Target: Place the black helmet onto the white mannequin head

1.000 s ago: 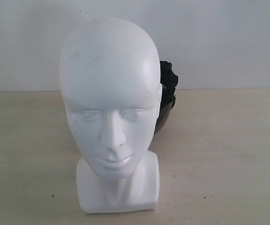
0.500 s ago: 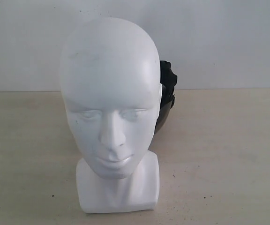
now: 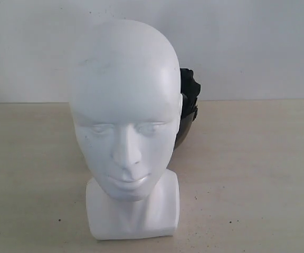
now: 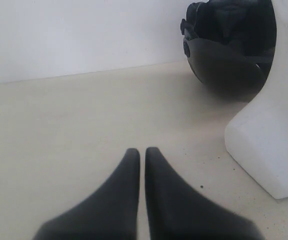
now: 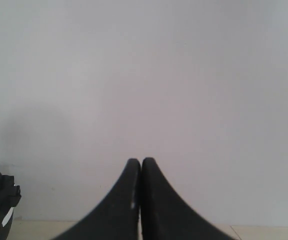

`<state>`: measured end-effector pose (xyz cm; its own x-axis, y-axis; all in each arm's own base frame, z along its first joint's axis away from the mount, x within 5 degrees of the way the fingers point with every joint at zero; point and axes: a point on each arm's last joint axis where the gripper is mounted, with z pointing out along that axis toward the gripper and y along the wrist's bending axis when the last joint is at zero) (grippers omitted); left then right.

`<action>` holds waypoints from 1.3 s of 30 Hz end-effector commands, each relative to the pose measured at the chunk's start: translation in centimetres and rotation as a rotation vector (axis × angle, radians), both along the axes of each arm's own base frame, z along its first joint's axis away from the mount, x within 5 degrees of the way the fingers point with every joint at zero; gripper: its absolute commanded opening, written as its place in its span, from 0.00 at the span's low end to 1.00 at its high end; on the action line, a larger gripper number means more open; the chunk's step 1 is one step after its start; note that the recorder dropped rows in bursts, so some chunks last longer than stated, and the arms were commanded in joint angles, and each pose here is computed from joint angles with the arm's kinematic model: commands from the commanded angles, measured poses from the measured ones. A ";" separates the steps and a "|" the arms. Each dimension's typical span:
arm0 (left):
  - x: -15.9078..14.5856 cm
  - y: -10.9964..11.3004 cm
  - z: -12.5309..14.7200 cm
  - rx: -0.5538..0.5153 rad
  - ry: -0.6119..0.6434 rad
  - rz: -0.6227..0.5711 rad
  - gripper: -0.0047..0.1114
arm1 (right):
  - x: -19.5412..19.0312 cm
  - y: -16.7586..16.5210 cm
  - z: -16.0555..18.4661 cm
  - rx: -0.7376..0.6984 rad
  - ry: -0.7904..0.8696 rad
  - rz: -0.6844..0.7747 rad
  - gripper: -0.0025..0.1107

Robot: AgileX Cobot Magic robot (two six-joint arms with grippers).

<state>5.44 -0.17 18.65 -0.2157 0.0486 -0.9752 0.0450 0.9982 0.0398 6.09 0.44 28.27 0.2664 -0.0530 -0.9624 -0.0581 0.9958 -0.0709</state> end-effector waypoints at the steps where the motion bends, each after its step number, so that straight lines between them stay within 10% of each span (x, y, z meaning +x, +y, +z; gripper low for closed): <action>1: 0.0 0.0 -0.1 -0.010 0.001 0.003 0.08 | 0.0 0.0 0.4 -0.006 -0.016 -0.001 0.02; 14: 0.0 0.0 -0.1 -0.010 0.001 0.003 0.08 | 0.1 0.0 1.0 0.059 -0.044 0.015 0.02; 27: 0.0 0.0 -0.1 -0.010 0.001 0.003 0.08 | 11.1 1.5 4.9 0.094 0.627 0.052 0.02; 39: 0.0 0.0 -0.1 -0.010 0.001 0.003 0.08 | 19.1 6.2 7.6 0.042 0.809 0.426 0.02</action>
<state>5.44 -0.17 18.65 -0.2157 0.0486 -0.9752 0.0450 0.9982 0.0398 24.43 5.78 36.28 -0.4822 -0.0274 -0.8757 -0.4011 0.8955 0.1929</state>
